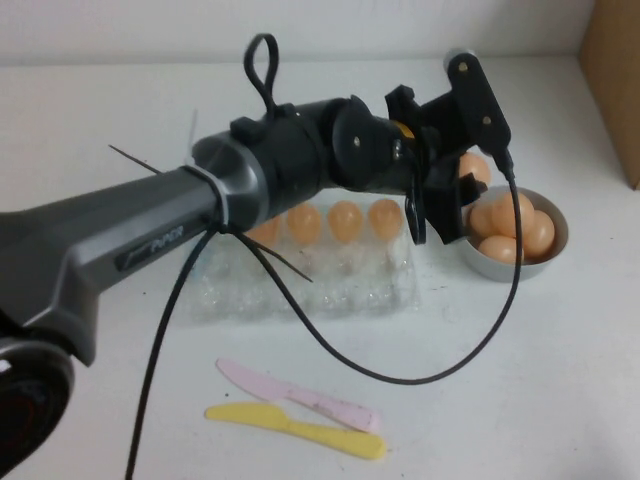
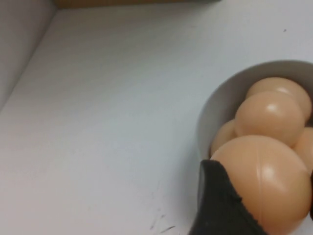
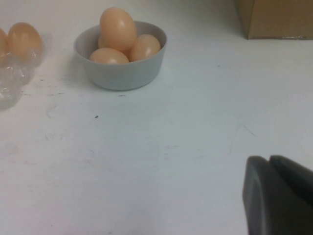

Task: Take an egg out of the egg box
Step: Place the egg in the bowl

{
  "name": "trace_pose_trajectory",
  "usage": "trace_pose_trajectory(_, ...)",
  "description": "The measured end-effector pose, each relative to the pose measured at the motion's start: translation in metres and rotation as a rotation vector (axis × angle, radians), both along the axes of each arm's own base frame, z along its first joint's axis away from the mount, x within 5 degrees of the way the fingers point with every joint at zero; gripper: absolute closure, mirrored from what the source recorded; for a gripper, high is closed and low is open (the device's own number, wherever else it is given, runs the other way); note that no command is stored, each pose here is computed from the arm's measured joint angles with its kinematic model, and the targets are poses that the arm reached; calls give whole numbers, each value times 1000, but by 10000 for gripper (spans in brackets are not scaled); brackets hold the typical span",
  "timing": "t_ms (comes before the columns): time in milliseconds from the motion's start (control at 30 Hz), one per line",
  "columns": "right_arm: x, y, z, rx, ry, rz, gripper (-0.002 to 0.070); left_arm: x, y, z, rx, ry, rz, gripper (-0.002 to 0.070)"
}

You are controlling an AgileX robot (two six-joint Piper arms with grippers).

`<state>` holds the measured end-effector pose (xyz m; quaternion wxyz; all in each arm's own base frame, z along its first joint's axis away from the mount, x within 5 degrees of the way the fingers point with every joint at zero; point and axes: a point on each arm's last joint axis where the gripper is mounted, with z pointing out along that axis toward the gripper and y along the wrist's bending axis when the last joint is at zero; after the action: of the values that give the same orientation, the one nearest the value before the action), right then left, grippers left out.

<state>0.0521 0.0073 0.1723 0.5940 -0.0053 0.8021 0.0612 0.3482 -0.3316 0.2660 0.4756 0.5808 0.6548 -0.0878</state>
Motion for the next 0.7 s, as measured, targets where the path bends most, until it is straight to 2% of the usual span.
trace_pose_trajectory(267,0,0,0,0,0,0,694,-7,-27,-29,-26,91,-17,356)
trace_pose_trajectory(467,0,0,0,0,0,0,694,-5,-31,-38,-31,113,-11,357)
trace_pose_trajectory(700,0,0,0,0,0,0,694,0,-35,-64,-5,137,3,357)
